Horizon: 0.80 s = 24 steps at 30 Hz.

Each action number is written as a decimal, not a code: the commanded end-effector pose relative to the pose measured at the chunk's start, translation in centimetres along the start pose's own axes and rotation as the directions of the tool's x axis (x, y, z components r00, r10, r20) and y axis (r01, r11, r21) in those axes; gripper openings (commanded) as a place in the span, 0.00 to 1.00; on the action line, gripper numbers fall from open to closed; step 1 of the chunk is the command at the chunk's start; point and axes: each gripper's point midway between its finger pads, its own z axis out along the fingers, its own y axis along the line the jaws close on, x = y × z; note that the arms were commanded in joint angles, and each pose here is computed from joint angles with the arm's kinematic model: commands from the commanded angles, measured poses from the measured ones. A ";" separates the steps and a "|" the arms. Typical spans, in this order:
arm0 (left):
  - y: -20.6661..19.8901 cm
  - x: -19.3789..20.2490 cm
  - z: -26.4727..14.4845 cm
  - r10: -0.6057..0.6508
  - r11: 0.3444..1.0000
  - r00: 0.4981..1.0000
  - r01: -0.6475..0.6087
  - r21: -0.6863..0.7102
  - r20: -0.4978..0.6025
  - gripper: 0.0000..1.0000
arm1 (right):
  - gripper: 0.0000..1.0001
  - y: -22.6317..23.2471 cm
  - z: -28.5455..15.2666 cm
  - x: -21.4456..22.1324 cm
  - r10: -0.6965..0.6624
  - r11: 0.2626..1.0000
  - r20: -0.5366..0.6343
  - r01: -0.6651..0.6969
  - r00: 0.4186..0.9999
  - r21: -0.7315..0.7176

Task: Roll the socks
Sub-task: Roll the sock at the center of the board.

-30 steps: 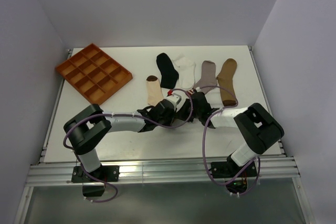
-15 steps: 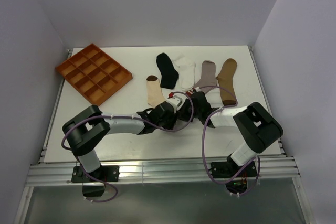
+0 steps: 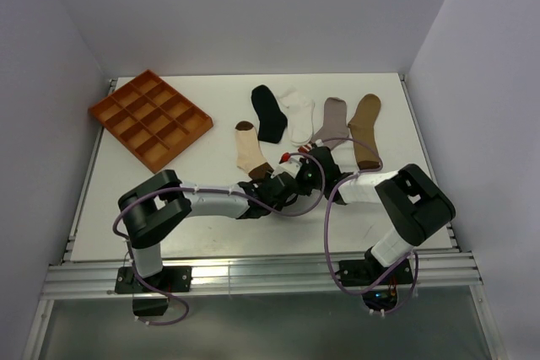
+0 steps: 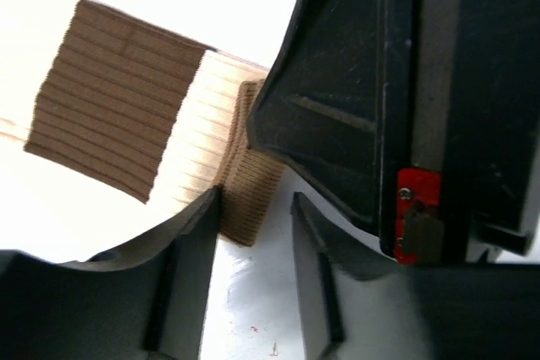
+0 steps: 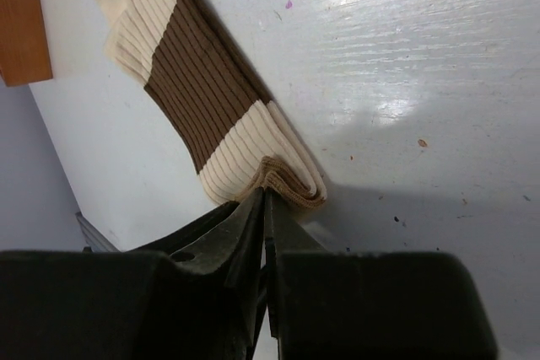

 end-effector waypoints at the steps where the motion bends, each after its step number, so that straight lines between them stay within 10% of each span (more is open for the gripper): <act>1: 3.4 7.2 0.0 0.061 0.986 0.969 -0.095 -0.135 -0.239 0.43 | 0.11 -0.6 -0.1 0.1 -0.007 0.999 -0.012 0.007 1.000 0.032; 11: 3.1 9.3 0.4 0.063 0.988 0.950 -0.102 -0.114 -0.305 0.00 | 0.11 -0.4 -0.4 -0.4 -0.007 1.000 -0.002 0.007 1.000 0.021; 24: -2.6 5.6 -1.3 -0.072 0.958 0.946 0.153 0.241 -0.315 0.00 | 0.15 3.5 -5.5 -4.9 -0.135 0.986 0.240 0.155 0.961 -0.067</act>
